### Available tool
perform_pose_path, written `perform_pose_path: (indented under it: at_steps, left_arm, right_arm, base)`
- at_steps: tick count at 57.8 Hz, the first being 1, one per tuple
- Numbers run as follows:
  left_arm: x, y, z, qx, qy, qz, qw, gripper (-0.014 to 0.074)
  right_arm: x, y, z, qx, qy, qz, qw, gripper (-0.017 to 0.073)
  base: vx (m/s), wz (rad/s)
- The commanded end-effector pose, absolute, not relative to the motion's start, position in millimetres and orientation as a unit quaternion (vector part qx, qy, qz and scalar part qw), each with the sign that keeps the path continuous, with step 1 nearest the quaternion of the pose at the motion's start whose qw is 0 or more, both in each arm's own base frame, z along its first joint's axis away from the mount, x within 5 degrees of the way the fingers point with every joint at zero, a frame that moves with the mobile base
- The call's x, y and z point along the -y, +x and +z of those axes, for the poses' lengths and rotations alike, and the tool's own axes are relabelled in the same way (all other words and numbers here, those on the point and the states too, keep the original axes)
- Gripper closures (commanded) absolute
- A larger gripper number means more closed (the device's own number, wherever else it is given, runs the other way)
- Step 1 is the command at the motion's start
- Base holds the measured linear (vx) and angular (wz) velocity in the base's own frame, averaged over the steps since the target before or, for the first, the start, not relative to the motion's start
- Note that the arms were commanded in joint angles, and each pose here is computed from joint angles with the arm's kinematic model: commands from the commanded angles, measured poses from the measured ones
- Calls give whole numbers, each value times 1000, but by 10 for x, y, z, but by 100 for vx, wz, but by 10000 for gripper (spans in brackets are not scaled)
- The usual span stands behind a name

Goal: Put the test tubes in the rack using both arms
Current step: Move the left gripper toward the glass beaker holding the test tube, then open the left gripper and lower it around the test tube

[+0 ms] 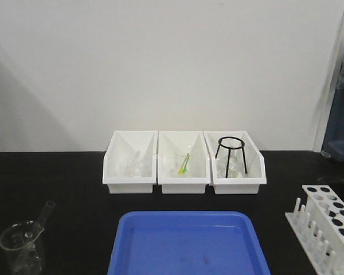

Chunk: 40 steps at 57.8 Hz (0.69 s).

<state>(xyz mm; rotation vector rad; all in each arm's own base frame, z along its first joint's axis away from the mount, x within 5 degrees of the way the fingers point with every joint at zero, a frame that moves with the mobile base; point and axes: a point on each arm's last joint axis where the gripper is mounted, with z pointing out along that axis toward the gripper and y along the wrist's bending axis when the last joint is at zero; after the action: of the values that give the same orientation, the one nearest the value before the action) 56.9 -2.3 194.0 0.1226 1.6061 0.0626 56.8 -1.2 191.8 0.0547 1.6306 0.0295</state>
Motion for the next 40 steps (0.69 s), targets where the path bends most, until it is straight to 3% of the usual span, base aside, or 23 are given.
perform_pose_path:
  at_steps: [1, 19, 40]
  left_arm:
    - [17, 566, 1936, -692, 44, 26, 720, 595]
    - [17, 566, 1936, -692, 44, 26, 720, 595]
    - [17, 566, 1936, -692, 44, 26, 720, 595]
  right_arm:
    - [6, 568, 1962, -700, 15, 10, 714, 566]
    - [6, 568, 1962, -700, 15, 10, 714, 566]
    - [6, 568, 1962, -700, 15, 10, 714, 566]
  base:
    - [37, 4]
    - [30, 7]
    - [11, 1]
